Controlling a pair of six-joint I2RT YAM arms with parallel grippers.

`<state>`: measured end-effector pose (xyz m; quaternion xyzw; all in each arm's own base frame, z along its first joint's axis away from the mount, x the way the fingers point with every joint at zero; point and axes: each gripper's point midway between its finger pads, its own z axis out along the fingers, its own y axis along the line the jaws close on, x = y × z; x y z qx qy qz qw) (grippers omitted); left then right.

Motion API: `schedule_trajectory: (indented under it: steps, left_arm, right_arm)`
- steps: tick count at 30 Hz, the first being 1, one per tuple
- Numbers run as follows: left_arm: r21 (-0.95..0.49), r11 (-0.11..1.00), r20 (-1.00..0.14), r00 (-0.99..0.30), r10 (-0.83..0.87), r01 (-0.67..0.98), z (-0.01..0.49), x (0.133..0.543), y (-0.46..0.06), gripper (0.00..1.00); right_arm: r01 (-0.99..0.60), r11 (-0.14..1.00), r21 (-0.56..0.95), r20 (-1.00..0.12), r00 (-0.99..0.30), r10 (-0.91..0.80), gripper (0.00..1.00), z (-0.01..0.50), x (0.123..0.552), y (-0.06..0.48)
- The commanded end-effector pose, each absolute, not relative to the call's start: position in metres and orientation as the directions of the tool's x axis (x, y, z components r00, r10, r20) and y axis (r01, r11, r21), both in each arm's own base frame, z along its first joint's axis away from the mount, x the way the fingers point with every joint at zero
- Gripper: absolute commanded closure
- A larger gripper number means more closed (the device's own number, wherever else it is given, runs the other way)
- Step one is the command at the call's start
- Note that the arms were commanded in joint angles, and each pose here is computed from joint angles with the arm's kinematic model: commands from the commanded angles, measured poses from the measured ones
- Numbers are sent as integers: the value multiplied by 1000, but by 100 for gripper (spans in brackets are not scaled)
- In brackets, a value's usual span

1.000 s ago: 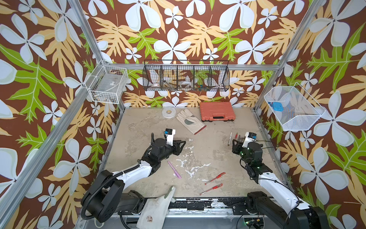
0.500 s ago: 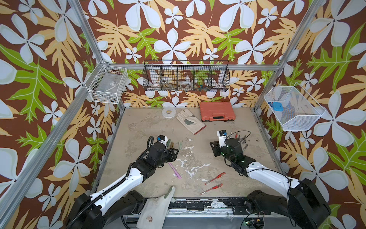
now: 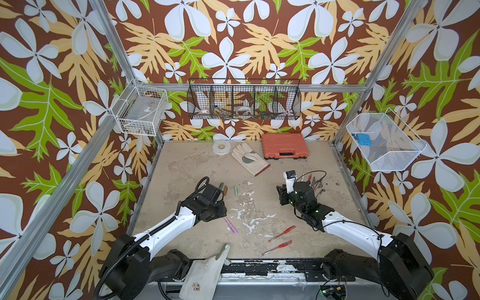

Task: Remove pen caps from pens
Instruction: Pick up the pen from the center of the table.

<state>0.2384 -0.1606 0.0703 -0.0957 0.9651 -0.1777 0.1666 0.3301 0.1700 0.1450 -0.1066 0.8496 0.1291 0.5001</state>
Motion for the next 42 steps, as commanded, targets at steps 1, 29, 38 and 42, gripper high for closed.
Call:
schedule_trajectory:
  steps: [1, 29, 38, 42]
  left_arm:
    - [-367, 923, -243, -946, -213, -113, 66, 234, -164, 48]
    - [-275, 957, -162, -977, -137, -89, 19, 232, -163, 64]
    - [-265, 962, -148, -982, -113, -71, 15, 236, -166, 72]
    - [-267, 961, -146, -983, -107, -65, 14, 237, -168, 77]
  right_arm:
    - [-304, 947, 101, -885, -462, -54, 67, 150, 332, 168]
    - [-654, 722, 226, -865, -475, -160, 66, 146, 303, 237]
    - [-654, 724, 219, -870, -467, -159, 67, 148, 303, 236]
    - [-653, 725, 217, -870, -466, -159, 67, 148, 303, 236]
